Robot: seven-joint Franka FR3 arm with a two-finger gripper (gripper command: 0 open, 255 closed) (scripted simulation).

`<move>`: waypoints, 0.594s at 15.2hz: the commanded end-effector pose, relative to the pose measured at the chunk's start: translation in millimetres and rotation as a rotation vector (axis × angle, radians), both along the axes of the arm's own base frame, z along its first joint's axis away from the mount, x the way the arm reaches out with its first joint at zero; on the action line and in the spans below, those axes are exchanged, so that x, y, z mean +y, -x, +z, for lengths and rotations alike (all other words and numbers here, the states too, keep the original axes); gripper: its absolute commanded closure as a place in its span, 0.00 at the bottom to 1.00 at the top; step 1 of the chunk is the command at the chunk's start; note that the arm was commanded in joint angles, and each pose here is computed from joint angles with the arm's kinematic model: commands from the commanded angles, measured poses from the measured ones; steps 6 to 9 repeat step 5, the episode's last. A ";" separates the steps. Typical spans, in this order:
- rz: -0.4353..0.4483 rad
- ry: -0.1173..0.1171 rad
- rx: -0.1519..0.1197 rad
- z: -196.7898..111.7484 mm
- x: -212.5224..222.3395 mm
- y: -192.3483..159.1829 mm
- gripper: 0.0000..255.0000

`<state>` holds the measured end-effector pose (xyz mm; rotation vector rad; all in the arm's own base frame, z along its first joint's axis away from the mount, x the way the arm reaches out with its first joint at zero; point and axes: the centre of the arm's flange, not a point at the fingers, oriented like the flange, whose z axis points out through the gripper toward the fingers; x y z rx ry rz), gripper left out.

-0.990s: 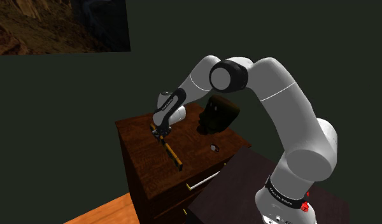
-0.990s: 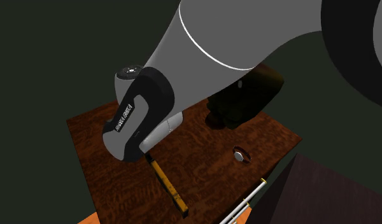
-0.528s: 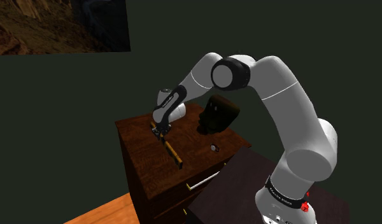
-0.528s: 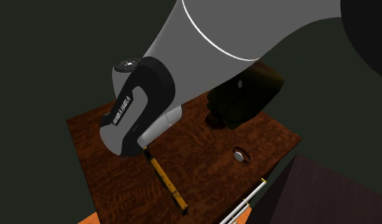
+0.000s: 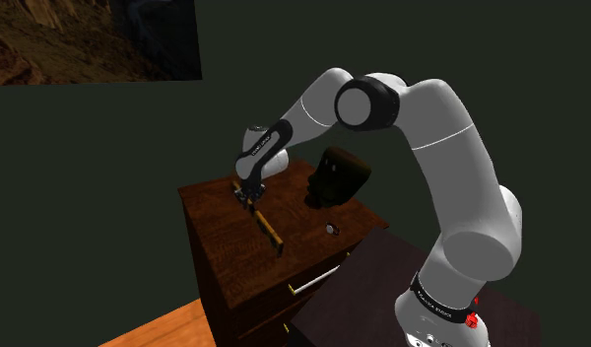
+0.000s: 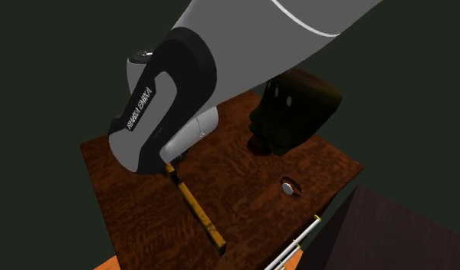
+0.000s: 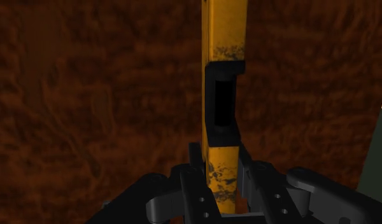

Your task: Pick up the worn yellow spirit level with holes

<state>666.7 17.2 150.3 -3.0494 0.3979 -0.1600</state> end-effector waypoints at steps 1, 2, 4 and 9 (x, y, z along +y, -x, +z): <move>0.000 0.000 0.000 10.6 0.2 -0.2 1.00; 0.000 0.000 0.000 15.9 0.2 -0.2 1.00; 0.000 0.000 0.000 22.0 0.2 -0.1 1.00; 0.000 0.000 0.000 22.0 0.2 -0.2 1.00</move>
